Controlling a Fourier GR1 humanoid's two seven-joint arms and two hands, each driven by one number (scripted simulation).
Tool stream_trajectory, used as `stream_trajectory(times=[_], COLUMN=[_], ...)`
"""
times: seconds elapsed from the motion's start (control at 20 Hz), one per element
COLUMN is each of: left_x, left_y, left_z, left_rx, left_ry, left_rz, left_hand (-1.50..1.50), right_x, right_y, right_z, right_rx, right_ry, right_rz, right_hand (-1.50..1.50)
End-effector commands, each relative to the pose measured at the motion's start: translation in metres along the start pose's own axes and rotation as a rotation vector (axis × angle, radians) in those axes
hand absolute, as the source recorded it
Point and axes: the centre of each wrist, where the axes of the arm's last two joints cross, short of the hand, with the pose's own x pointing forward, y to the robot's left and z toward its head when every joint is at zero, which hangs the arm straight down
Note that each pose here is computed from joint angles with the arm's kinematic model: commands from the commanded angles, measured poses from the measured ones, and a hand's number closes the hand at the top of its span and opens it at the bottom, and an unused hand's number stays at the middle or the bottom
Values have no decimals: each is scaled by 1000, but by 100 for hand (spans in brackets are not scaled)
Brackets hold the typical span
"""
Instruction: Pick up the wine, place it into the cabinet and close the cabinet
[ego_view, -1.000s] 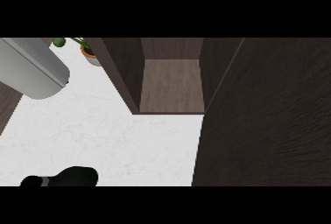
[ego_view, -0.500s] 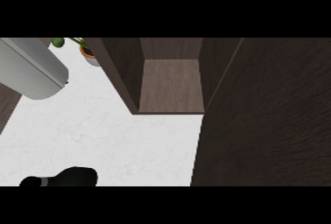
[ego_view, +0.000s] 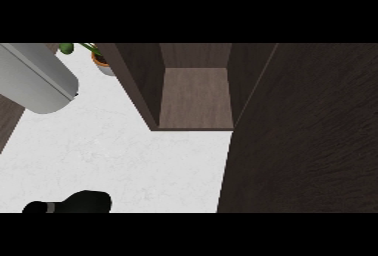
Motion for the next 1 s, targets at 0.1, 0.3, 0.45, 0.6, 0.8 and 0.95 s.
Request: stream_trajectory(times=[0.1,0.3,0.45,0.6,0.8,0.95], left_x=[-33,-59,-66,-77,-108,-112], left_y=[4,19,17,22,34,50], left_z=[-3,10,2,11,12,13], left_rx=[7,34,39,39,42,60], left_ry=[57,96,76,85,89,100], left_rz=[-25,-32,-51,-58,-37,-23], left_hand=[-150,-150,-150,-150,-150,-150], right_x=[19,18,1,19,16,27], right_y=[2,8,1,0,3,0], right_z=[30,24,16,16,13,26], right_rx=[56,27,32,41,52,61], right_ry=[-37,-38,-21,-34,-21,-35], right_rz=[-43,-65,-37,-32,-42,-48], right_hand=[-150,-150,-150,-150,-150,-150])
